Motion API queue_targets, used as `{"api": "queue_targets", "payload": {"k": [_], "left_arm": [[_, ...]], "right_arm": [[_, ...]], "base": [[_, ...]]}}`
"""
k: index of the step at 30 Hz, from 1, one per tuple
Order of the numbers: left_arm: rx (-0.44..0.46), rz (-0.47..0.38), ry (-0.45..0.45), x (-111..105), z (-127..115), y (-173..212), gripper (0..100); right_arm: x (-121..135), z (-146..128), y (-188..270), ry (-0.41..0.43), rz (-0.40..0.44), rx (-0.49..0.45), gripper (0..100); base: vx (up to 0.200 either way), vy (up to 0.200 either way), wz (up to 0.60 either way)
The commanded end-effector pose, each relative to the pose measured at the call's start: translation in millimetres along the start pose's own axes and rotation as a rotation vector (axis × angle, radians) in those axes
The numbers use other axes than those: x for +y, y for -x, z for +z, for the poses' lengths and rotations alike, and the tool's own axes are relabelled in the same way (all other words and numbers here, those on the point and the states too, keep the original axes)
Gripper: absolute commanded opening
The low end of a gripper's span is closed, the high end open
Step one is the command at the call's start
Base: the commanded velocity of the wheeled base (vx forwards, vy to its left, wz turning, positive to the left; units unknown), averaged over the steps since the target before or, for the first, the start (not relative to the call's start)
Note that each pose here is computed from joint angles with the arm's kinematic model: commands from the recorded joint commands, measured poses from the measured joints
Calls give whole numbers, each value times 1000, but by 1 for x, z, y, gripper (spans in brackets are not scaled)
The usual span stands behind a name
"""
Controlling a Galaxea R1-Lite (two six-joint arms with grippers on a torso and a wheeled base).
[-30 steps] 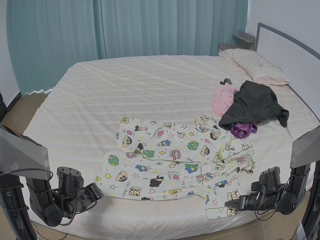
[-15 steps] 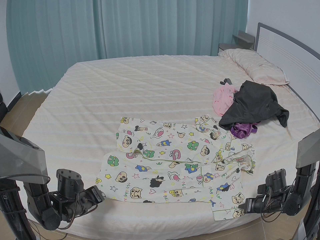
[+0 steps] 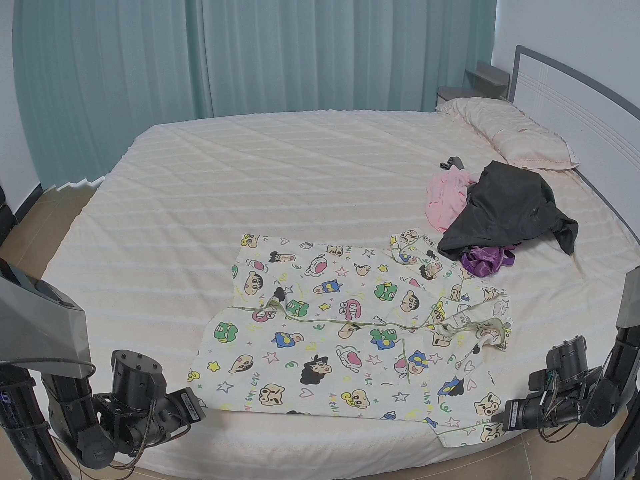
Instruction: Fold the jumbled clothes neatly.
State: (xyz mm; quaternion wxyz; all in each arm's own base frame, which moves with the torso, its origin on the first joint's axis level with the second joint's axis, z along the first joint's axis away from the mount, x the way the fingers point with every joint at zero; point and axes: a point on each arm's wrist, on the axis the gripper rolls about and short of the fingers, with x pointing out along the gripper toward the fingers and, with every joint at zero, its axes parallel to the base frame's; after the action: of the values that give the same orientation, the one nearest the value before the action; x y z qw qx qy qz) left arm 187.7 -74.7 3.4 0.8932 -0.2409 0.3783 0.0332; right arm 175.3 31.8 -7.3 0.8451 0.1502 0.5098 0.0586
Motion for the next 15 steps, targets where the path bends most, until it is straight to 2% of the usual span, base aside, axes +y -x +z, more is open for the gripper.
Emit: {"api": "queue_targets", "payload": {"k": [1,8,15], "left_arm": [[51,35,-43,3,-9,6,0],[119,47,-100,0,-19,15,0],[174,100,-161,1,-31,23,0]], "right_arm": [[0,-4,8,7,-7,3,0],[-2,-9,10,34,-27,52,0],[-3,-14,12,27,-44,99,0]], "base": [[0,0,0],[0,0,0],[0,0,0]]}}
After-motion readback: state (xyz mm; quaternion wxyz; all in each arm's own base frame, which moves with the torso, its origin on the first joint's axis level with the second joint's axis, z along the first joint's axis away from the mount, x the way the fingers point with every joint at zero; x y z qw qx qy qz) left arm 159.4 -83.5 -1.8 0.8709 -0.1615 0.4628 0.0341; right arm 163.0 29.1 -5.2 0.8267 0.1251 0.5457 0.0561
